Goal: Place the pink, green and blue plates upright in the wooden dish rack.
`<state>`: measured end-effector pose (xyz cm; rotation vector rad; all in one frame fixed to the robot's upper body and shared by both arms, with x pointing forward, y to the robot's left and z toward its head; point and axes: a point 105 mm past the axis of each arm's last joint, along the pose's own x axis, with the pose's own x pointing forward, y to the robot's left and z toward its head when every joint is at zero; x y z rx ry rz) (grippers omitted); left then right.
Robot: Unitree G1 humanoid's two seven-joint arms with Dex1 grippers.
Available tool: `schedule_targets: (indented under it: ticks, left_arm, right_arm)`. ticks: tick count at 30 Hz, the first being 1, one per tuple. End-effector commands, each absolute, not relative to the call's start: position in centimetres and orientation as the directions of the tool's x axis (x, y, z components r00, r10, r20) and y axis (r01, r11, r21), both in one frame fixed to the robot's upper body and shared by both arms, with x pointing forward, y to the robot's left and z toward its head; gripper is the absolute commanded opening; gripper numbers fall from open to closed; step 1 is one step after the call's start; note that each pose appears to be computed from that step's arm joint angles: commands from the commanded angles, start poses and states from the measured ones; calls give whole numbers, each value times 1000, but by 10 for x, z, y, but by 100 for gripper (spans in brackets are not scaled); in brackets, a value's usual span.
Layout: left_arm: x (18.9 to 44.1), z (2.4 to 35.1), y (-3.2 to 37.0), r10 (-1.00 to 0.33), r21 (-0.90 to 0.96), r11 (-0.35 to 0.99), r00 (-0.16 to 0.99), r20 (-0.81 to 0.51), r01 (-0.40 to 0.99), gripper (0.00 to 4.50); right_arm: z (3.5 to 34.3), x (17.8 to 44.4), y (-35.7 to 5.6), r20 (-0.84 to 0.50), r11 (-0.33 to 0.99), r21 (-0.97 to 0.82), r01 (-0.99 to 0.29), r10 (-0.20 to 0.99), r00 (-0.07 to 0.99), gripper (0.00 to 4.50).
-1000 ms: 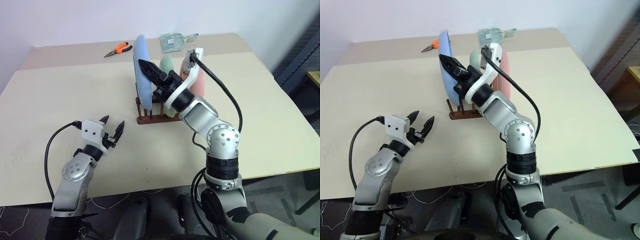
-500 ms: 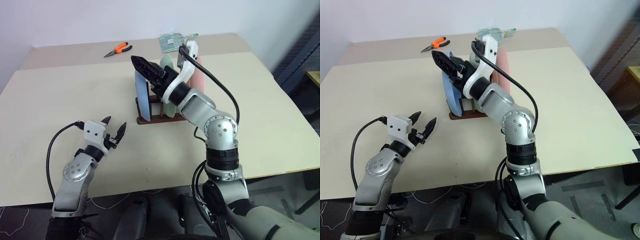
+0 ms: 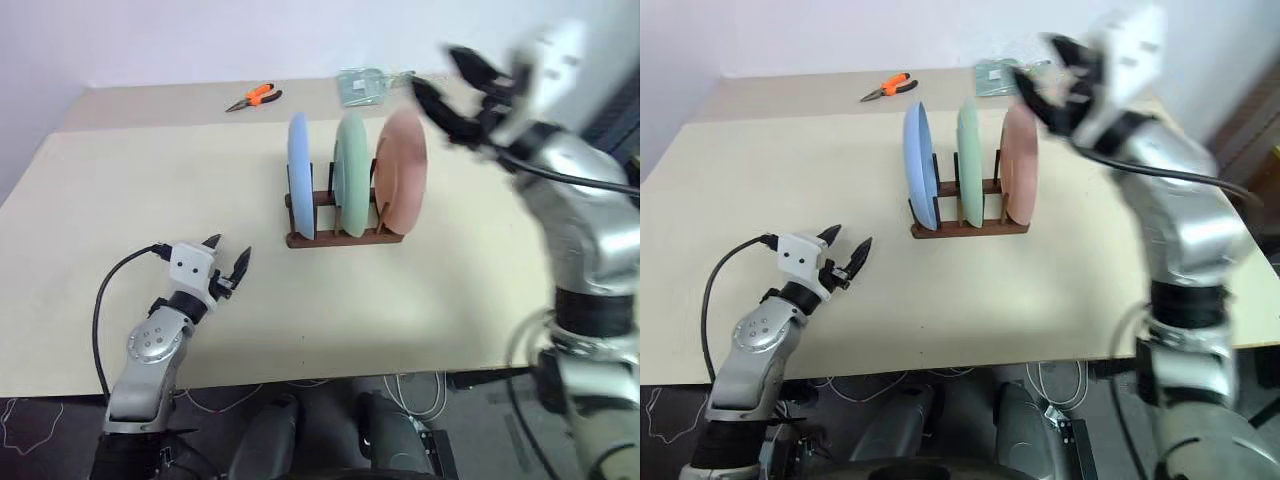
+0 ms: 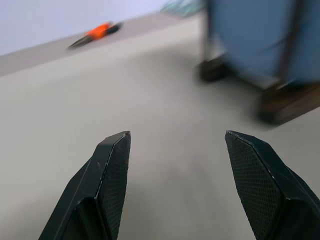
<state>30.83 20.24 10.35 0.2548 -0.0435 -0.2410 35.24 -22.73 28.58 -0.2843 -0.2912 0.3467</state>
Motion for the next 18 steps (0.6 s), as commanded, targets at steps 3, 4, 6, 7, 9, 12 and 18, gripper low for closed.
schedule_targets:
  ticks: [3, 4, 6, 7, 9, 12, 18]
  left_arm:
    - [312, 104, 206, -246, 291, 929, 969, 25, 228, 308]
    - [312, 103, 208, -244, 293, 928, 970, 20, 228, 308]
    - [312, 101, 211, -241, 296, 928, 970, 14, 226, 308]
    - [312, 100, 213, -237, 298, 928, 972, 9, 223, 308]
    - [310, 99, 215, -235, 303, 926, 972, 2, 223, 308]
    - [306, 98, 216, -235, 303, 926, 972, -11, 227, 308]
    - [305, 101, 220, -200, 306, 932, 980, -7, 193, 308]
  right_arm:
    - [211, 337, -256, 19, 876, -352, -329, 358, 933, 296]
    - [194, 334, -252, -27, 859, -365, -359, 375, 927, 296]
    - [176, 330, -246, -61, 848, -349, -399, 404, 913, 296]
    - [170, 331, -243, -66, 846, -349, -404, 407, 911, 296]
    - [164, 333, -239, -74, 840, -353, -411, 413, 908, 296]
    - [152, 334, -231, -96, 819, -367, -441, 438, 894, 296]
    - [143, 345, -227, -102, 808, -372, -457, 454, 885, 296]
